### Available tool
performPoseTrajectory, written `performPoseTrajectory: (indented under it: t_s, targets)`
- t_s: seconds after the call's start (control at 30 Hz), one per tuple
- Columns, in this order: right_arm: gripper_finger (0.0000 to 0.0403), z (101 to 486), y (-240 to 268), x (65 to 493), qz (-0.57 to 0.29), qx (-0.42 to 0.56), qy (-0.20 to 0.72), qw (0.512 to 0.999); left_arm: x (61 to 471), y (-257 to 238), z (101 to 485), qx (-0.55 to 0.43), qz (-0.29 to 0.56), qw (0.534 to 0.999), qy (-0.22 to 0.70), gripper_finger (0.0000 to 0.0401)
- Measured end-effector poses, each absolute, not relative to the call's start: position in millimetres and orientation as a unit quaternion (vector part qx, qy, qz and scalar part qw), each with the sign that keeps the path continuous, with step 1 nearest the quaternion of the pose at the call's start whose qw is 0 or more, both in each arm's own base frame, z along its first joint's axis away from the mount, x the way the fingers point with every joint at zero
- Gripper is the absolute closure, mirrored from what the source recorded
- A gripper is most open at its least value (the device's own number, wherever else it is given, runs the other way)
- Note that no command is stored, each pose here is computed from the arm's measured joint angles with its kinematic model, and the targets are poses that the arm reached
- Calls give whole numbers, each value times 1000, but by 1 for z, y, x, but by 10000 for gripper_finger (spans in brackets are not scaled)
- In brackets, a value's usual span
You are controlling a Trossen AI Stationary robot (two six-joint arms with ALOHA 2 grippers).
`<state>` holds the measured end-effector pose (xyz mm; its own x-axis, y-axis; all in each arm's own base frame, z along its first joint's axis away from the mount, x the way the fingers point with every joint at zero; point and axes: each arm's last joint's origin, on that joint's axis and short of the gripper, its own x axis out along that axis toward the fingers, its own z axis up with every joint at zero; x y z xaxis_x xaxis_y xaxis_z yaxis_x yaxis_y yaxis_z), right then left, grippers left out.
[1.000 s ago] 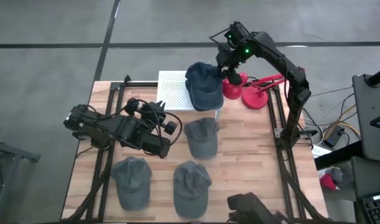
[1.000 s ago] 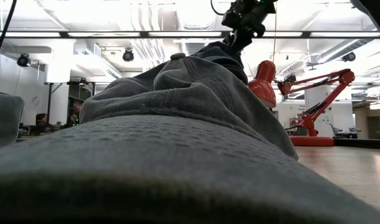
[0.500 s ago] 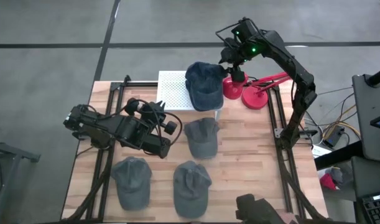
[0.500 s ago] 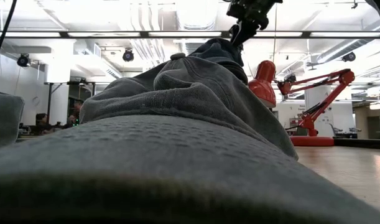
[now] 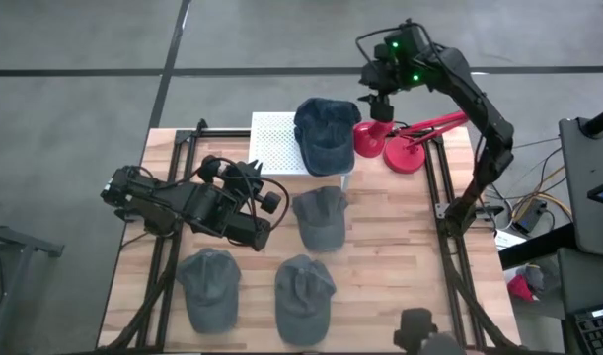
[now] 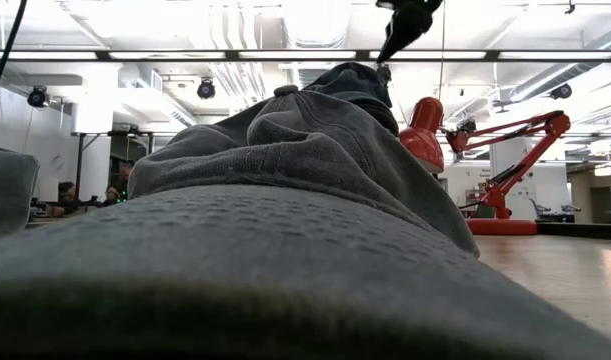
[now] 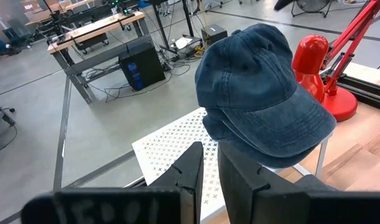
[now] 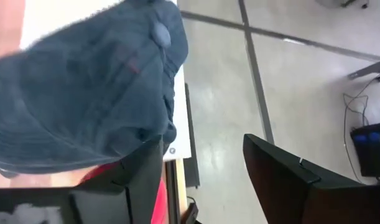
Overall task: Pick & Place hat
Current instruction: Stack the gray cap on the top of the other gray cap on the shelf
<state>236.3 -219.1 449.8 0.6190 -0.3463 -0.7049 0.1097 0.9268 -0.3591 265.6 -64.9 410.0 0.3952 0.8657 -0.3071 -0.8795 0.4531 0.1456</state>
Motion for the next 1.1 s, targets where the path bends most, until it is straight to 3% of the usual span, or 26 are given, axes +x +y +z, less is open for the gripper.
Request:
performPoseTrajectory:
  t_s: [0.17, 0.33, 0.53, 1.1]
  targets:
    - [232, 460, -204, 234, -119, -127, 389, 905, 266, -65, 410, -20, 523, 835, 171, 348]
    - [303, 459, -194, 244, -32, -112, 348, 930, 266, -65, 410, -22, 523, 835, 170, 348]
    - [387, 439, -200, 268, -1, -108, 369, 923, 266, -65, 410, -28, 523, 836, 166, 348]
    - [394, 405, -227, 292, -6, -91, 411, 907, 268, -66, 405, -32, 523, 835, 168, 348]
